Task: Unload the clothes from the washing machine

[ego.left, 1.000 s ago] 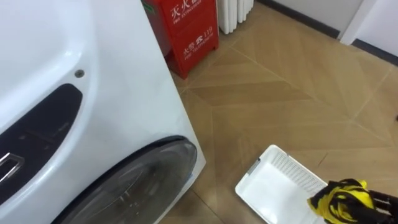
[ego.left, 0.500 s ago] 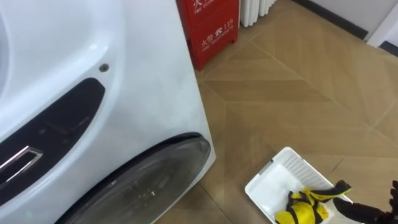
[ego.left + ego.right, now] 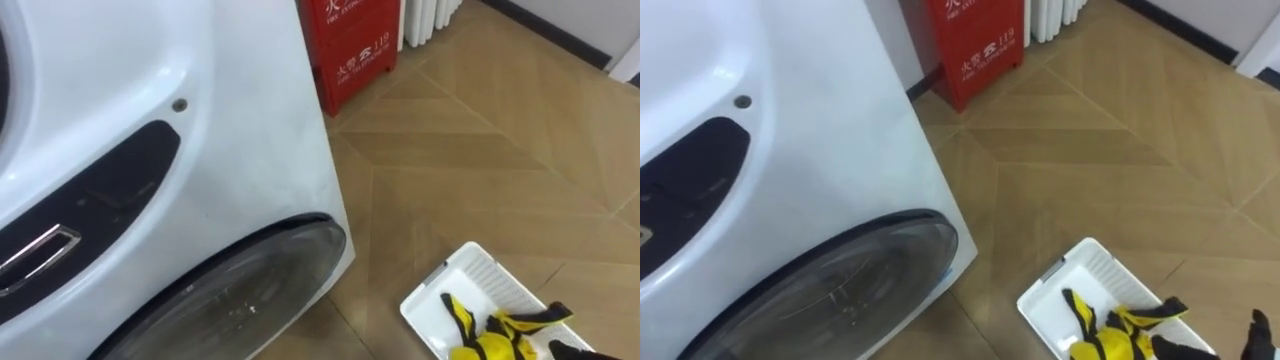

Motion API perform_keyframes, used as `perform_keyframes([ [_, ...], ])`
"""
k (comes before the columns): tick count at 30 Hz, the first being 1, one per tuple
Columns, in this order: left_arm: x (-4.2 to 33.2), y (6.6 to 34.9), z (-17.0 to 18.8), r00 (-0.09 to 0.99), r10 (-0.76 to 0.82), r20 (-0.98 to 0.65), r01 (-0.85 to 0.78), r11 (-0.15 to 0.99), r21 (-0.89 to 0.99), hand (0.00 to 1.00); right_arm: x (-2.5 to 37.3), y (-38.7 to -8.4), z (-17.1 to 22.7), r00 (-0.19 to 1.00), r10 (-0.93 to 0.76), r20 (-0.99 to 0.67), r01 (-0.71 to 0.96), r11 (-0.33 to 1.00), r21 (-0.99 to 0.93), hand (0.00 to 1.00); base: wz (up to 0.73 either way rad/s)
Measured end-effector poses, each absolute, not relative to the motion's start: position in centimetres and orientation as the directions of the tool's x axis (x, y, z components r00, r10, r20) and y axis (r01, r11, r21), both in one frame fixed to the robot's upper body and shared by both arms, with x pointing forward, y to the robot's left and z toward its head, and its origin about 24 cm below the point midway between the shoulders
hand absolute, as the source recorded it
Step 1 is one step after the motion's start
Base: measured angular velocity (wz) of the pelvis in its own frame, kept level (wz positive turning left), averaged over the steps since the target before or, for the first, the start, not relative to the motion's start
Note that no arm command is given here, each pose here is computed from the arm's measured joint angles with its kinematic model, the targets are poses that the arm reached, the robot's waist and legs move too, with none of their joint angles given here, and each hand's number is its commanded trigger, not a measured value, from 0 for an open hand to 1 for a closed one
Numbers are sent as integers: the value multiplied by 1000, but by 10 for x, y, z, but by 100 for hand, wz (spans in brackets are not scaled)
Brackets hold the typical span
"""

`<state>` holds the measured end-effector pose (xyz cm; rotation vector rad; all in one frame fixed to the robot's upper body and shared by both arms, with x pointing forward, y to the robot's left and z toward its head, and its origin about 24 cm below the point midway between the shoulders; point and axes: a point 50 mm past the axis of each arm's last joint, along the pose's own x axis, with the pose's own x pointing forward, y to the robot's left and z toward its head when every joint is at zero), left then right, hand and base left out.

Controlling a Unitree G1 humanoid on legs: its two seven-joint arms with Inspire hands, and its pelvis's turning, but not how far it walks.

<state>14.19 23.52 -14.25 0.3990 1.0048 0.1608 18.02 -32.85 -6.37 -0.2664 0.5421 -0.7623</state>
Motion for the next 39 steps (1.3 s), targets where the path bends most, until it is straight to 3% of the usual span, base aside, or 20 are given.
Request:
perform_keyframes([
  [8, 111, 239, -150, 485, 313, -816, 77, 915, 397, 0, 129, -327, -98, 514, -673, -532, 474, 740, -477, 0, 28],
  [12, 96, 240, -153, 461, 322, -827, 79, 913, 399, 0, 105, -307, -118, 493, -596, -633, 380, 803, -460, 0, 33],
  [17, 92, 231, -155, 463, 311, -830, 69, 921, 383, 0, 95, -276, -138, 487, -451, -747, 247, 892, -378, 0, 40],
  [25, 81, 234, -156, 448, 335, -829, 48, 917, 397, 0, 77, -263, -150, 414, -372, -830, 156, 928, -338, 0, 42],
  [39, 58, 241, -159, 371, 404, -836, -75, 911, 407, 0, 83, -230, -160, 407, -198, -892, 44, 979, -197, 0, 16],
])
